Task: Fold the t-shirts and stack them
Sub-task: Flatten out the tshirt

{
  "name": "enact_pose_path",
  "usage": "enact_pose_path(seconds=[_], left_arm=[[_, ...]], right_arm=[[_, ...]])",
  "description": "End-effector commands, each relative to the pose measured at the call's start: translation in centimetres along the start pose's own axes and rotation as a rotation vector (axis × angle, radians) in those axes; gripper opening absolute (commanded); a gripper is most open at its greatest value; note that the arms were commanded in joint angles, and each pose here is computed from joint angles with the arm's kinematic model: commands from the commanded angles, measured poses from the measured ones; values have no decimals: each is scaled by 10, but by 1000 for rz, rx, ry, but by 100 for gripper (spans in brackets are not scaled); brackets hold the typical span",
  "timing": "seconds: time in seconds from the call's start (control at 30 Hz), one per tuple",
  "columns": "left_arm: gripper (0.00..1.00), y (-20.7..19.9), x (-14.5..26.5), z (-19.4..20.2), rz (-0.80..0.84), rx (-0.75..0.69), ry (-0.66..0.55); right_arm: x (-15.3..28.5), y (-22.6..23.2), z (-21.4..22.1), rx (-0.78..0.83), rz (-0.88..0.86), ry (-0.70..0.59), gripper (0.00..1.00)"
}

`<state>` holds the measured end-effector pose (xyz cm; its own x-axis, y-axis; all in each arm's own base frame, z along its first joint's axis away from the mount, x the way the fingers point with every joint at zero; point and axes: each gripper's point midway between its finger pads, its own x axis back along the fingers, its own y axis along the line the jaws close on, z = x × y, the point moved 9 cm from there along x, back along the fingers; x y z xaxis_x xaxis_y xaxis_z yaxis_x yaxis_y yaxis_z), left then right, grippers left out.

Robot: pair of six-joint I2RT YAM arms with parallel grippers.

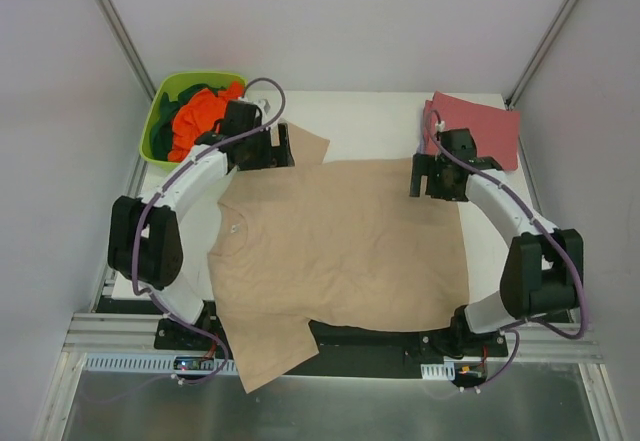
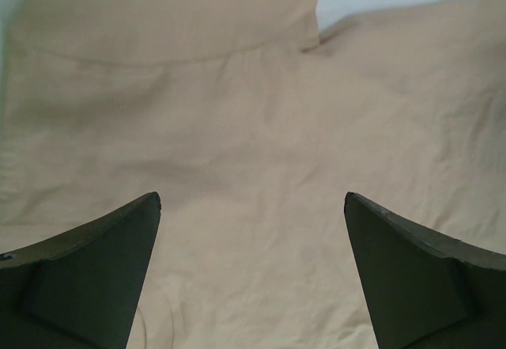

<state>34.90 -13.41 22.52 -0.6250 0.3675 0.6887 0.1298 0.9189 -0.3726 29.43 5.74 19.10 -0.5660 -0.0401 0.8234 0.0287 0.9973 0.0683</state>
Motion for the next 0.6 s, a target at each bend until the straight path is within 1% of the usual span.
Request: enact_pose_path(seconds=[0.0, 0.13, 0.3, 0.37, 0.57], left_arm=[[99, 7, -22, 29, -28, 68, 123], [99, 18, -47, 35, -96, 94, 176], [99, 33, -77, 42, -137, 130, 263], [99, 40, -88, 43, -151, 151, 284], [99, 54, -110, 31, -169, 172, 290]], right_arm=[[-18, 8, 14, -53, -47, 110, 96], [-46, -1, 17, -52, 79, 170, 96], [-72, -4, 21, -115, 65, 257, 97], [-79, -8, 19, -133, 70, 273, 97], [-92, -20, 5, -151, 102, 289, 97]])
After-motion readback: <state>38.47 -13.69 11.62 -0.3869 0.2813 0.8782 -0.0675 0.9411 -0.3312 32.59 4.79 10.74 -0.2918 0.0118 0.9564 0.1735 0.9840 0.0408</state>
